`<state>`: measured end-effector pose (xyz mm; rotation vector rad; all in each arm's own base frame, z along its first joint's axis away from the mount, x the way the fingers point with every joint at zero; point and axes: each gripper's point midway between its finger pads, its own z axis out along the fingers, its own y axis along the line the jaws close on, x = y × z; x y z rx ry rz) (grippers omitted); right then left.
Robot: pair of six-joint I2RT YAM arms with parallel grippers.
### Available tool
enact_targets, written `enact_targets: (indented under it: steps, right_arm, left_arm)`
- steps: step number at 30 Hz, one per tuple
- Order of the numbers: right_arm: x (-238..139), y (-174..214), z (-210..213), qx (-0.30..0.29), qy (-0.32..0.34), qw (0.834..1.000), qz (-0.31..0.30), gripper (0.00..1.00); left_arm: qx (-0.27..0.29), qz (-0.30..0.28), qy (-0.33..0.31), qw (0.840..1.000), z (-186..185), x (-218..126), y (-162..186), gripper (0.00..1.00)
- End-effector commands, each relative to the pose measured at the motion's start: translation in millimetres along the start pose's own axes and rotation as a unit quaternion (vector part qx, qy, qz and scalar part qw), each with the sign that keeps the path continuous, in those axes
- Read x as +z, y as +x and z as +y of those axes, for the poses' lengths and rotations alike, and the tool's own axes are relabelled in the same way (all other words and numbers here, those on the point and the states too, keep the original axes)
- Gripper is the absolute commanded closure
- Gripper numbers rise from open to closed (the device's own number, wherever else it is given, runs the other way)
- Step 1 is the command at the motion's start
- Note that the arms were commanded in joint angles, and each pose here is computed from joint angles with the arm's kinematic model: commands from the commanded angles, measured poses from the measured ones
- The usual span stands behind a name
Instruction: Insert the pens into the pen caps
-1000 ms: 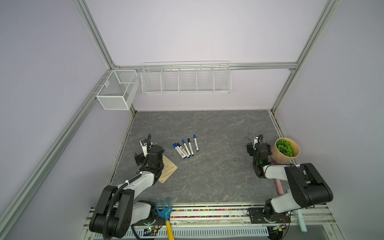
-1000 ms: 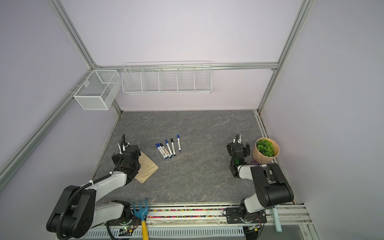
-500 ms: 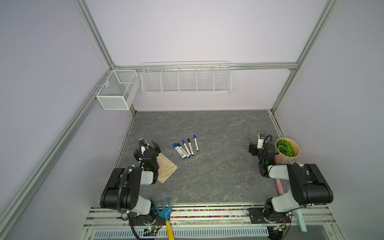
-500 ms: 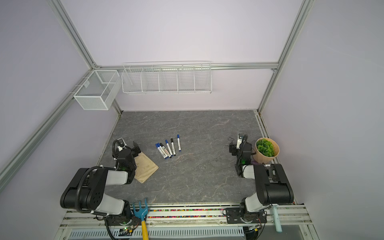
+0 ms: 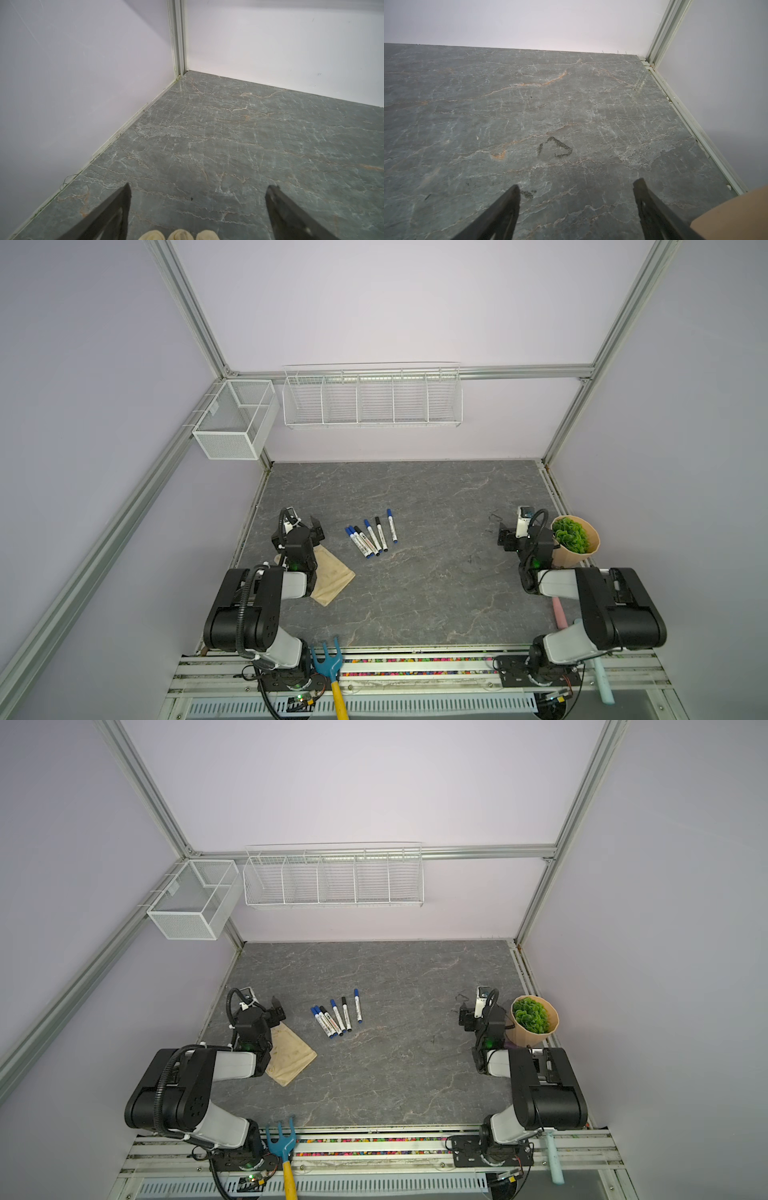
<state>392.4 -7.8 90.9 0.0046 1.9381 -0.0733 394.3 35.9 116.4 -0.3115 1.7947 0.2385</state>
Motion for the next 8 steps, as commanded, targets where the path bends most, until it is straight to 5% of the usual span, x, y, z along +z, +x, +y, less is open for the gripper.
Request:
enact_targets:
  steps: [1, 8]
  right_arm:
    - [3.1, -2.3, 1.1, 0.003, -0.012, 1.000, -0.002, 0.12]
    - [1.7, -2.9, 1.2, 0.005, -0.014, 1.000, -0.005, 0.12]
  left_arm:
    - [-0.001, -0.006, 0.002, 1.000, 1.1, 1.2, -2.5, 0.01]
    - [0.001, -0.010, 0.003, 1.000, 1.0, 1.1, -3.5, 0.01]
